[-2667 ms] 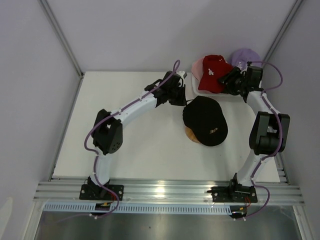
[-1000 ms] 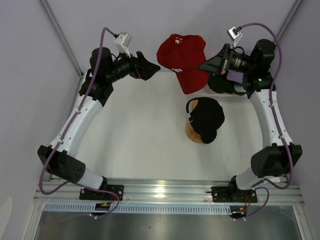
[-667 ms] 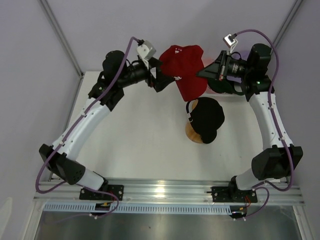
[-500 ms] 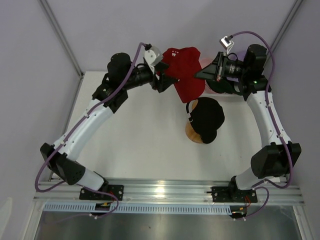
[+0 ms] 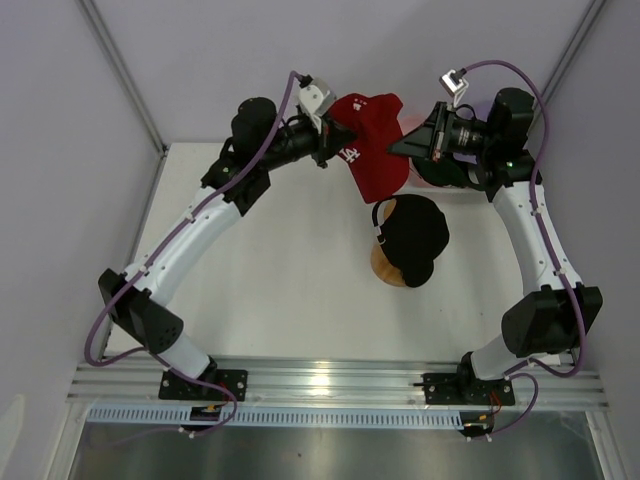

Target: Stack the hats

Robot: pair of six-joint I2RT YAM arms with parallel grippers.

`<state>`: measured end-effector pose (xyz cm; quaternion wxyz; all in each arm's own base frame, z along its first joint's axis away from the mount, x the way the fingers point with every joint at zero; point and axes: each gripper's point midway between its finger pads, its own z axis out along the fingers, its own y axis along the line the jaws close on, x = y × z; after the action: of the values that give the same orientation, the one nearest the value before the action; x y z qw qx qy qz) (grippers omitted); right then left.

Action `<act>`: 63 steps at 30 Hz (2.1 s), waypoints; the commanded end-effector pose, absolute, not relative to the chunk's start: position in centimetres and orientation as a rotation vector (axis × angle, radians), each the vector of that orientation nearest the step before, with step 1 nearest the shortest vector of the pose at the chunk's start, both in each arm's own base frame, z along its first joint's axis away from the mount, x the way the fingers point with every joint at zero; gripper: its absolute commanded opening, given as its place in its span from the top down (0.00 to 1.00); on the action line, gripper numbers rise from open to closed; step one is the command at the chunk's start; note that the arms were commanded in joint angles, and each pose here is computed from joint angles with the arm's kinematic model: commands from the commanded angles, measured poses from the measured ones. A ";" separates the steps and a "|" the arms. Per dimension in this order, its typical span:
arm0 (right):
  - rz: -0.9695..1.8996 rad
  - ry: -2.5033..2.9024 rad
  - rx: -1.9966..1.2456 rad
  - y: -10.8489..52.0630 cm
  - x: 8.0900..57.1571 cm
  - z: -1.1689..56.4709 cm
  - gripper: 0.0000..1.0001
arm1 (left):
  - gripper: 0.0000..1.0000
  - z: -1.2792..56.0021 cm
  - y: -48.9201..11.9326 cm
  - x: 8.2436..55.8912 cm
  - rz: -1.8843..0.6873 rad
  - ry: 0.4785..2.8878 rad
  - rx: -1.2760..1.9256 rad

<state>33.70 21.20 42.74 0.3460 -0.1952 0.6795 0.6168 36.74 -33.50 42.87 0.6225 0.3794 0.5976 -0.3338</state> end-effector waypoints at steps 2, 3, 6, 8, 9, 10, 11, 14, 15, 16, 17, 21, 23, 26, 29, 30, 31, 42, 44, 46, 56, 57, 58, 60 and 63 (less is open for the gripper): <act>1.586 1.692 -0.586 21.4 32.7 44.7 0.93 | 0.99 46.2 -31.2 38.1 -0.736 1.393 0.559; 1.570 1.694 -0.570 21.4 33.1 44.7 0.82 | 0.99 46.2 -30.5 38.5 -0.722 1.414 0.504; 1.500 1.749 -0.469 21.1 34.3 43.7 0.41 | 0.99 46.9 -29.2 38.4 -0.780 1.481 0.310; 1.462 1.750 -0.426 20.9 34.4 43.1 0.20 | 0.99 47.4 -29.0 37.6 -0.842 1.498 0.233; 1.418 1.717 -0.395 20.7 35.0 43.4 0.15 | 0.99 47.5 -29.3 37.3 -0.877 1.509 0.189; 1.397 1.690 -0.378 20.5 34.3 44.0 0.02 | 0.99 47.8 -29.3 37.1 -0.878 1.509 0.163; 1.396 1.691 -0.331 20.3 34.5 43.7 0.01 | 0.99 48.0 -29.4 36.8 -0.881 1.509 0.146; 1.355 1.665 -0.216 19.8 34.9 42.6 0.01 | 0.99 48.8 -29.1 36.8 -0.850 1.502 0.060; 1.364 1.682 -0.169 19.7 35.2 41.6 0.01 | 0.99 48.8 -29.5 36.5 -0.850 1.504 0.057; 1.367 1.683 -0.152 19.8 35.1 41.3 0.01 | 0.99 49.7 -29.5 36.5 -0.847 1.486 0.049; 1.350 1.673 -0.131 19.7 35.3 41.4 0.00 | 0.99 49.6 -29.9 36.4 -0.847 1.491 0.057; 1.349 1.670 -0.121 20.3 35.5 41.5 0.09 | 0.99 48.8 -31.5 36.4 -0.829 1.532 0.064; 1.352 1.666 -0.114 20.9 35.6 41.7 0.14 | 0.99 48.0 -31.9 36.6 -0.835 1.551 0.054; 1.357 1.678 -0.087 21.3 35.9 41.3 0.57 | 0.99 47.5 -32.7 36.4 -0.851 1.558 0.057; 1.351 1.686 -0.058 21.0 35.6 41.2 1.00 | 0.99 47.4 -32.8 36.4 -0.826 1.558 0.087; 1.348 1.694 -0.044 20.8 35.3 41.1 1.00 | 0.99 47.2 -32.9 36.4 -0.812 1.559 0.107; 1.339 1.668 -0.023 20.4 34.6 42.0 1.00 | 0.99 47.1 -32.8 36.4 -0.806 1.563 0.112; 1.358 1.448 0.260 10.5 27.9 43.9 1.00 | 0.00 51.5 -24.9 33.7 -0.737 1.473 0.078; 1.391 1.417 0.230 9.6 26.7 43.5 1.00 | 0.01 50.7 -22.0 35.1 -0.706 1.484 -0.001; 1.490 1.434 0.367 8.2 26.7 40.1 1.00 | 0.01 49.0 -20.6 35.5 -0.727 1.523 -0.015; 1.675 1.237 0.385 7.1 23.5 37.4 1.00 | 0.00 41.4 -18.9 39.2 -0.762 1.687 -0.048; 1.667 1.243 0.370 7.2 23.4 37.8 1.00 | 0.00 40.9 -19.2 39.5 -0.774 1.702 -0.042; 1.659 1.274 0.341 7.7 23.0 37.8 1.00 | 0.00 40.5 -19.6 39.7 -0.788 1.714 -0.033; 1.616 1.321 0.330 7.8 23.3 37.8 1.00 | 0.01 39.5 -20.7 40.2 -0.836 1.741 -0.008; 1.578 1.397 0.330 8.3 23.0 36.8 1.00 | 0.01 37.8 -22.1 40.6 -0.895 1.777 0.022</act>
<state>24.49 7.18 35.72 0.4609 0.1926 0.5517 0.6679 41.15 -20.39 37.19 0.5589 -0.0147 0.7619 -0.3271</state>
